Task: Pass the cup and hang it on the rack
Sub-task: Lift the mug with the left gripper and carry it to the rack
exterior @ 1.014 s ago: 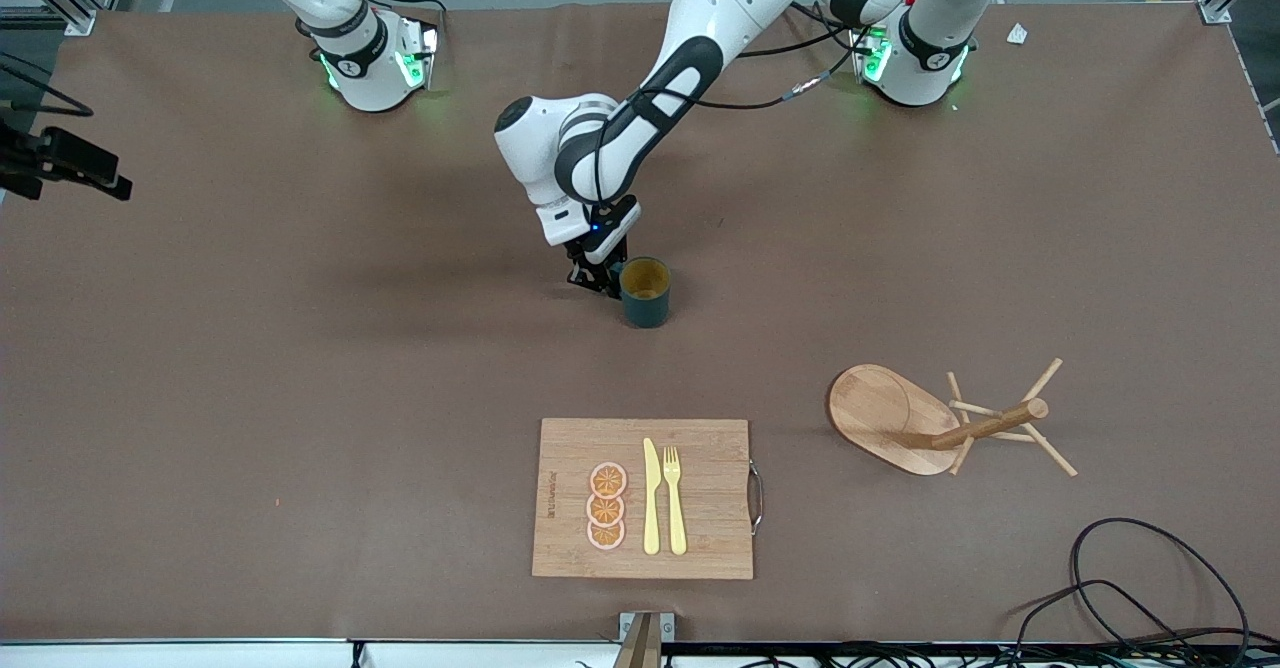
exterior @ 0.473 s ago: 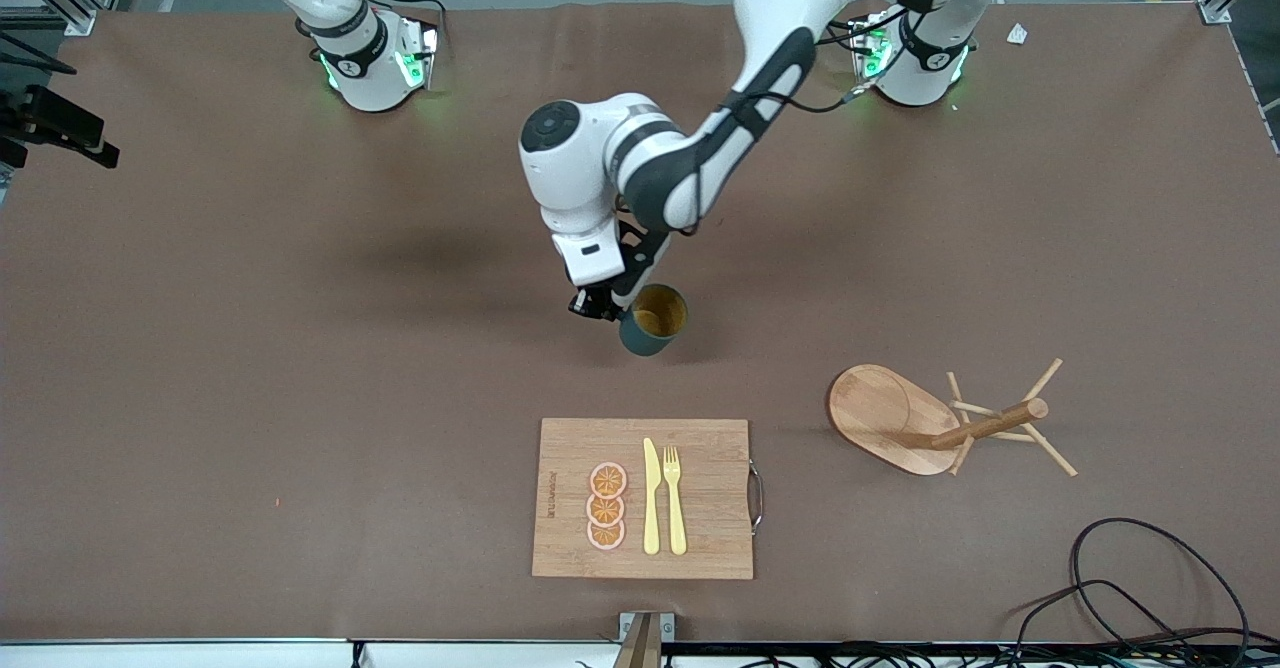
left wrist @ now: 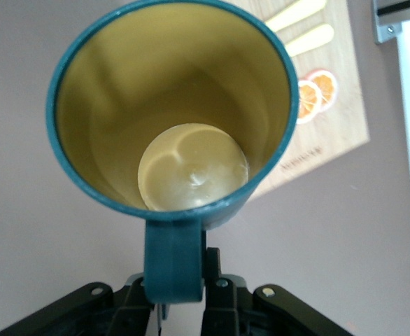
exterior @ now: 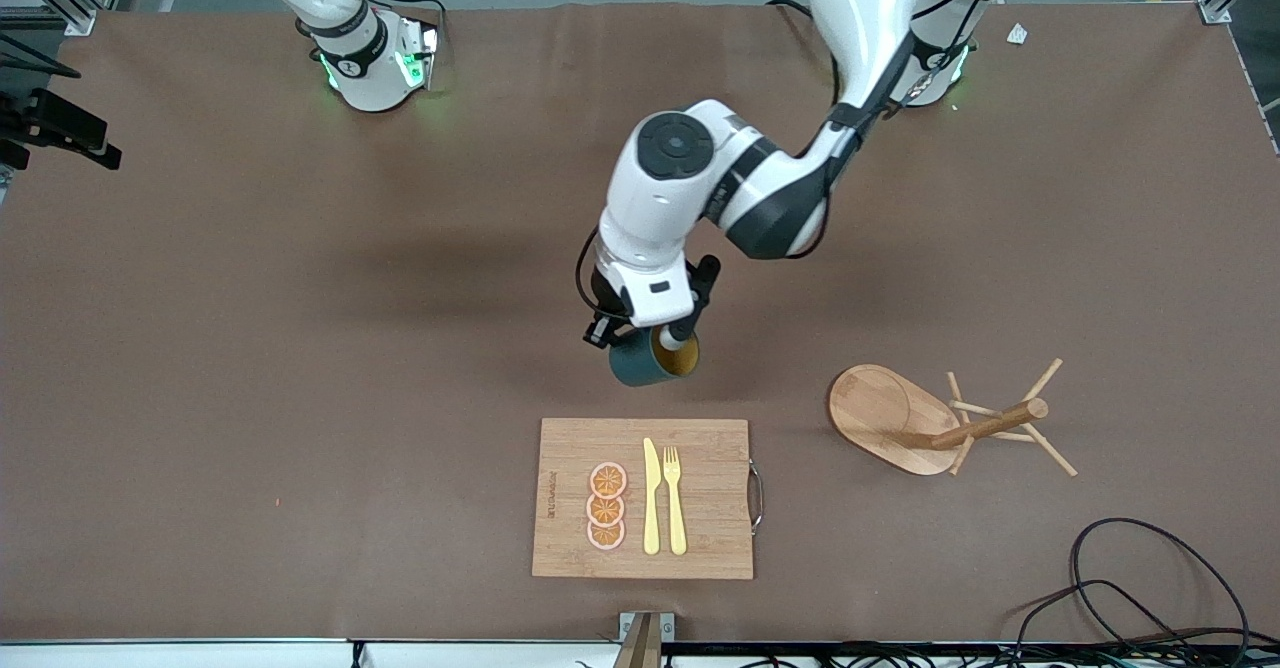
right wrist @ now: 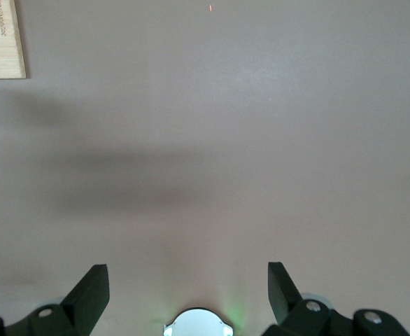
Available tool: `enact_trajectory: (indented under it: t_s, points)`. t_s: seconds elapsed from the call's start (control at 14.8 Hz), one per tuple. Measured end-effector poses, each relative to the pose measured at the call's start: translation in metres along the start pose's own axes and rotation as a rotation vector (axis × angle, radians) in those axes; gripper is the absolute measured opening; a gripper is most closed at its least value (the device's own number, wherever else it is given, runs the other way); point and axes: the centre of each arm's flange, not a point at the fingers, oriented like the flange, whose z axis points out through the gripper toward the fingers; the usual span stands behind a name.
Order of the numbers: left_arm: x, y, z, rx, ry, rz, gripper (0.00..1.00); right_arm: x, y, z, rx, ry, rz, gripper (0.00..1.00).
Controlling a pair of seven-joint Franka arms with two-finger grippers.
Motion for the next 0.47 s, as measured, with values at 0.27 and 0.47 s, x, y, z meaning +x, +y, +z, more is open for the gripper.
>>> enact_trajectory:
  t_s: [0.27,0.47]
  points:
    - [0.058,0.027,-0.054,-0.044,-0.178,-0.033,0.22,0.001,0.001,-0.001,-0.003,0.013,-0.013,1.00]
    - [0.105,0.035,-0.076,-0.059,-0.283,-0.060,0.22,0.003,0.002,-0.002,-0.005,0.027,-0.014,1.00]
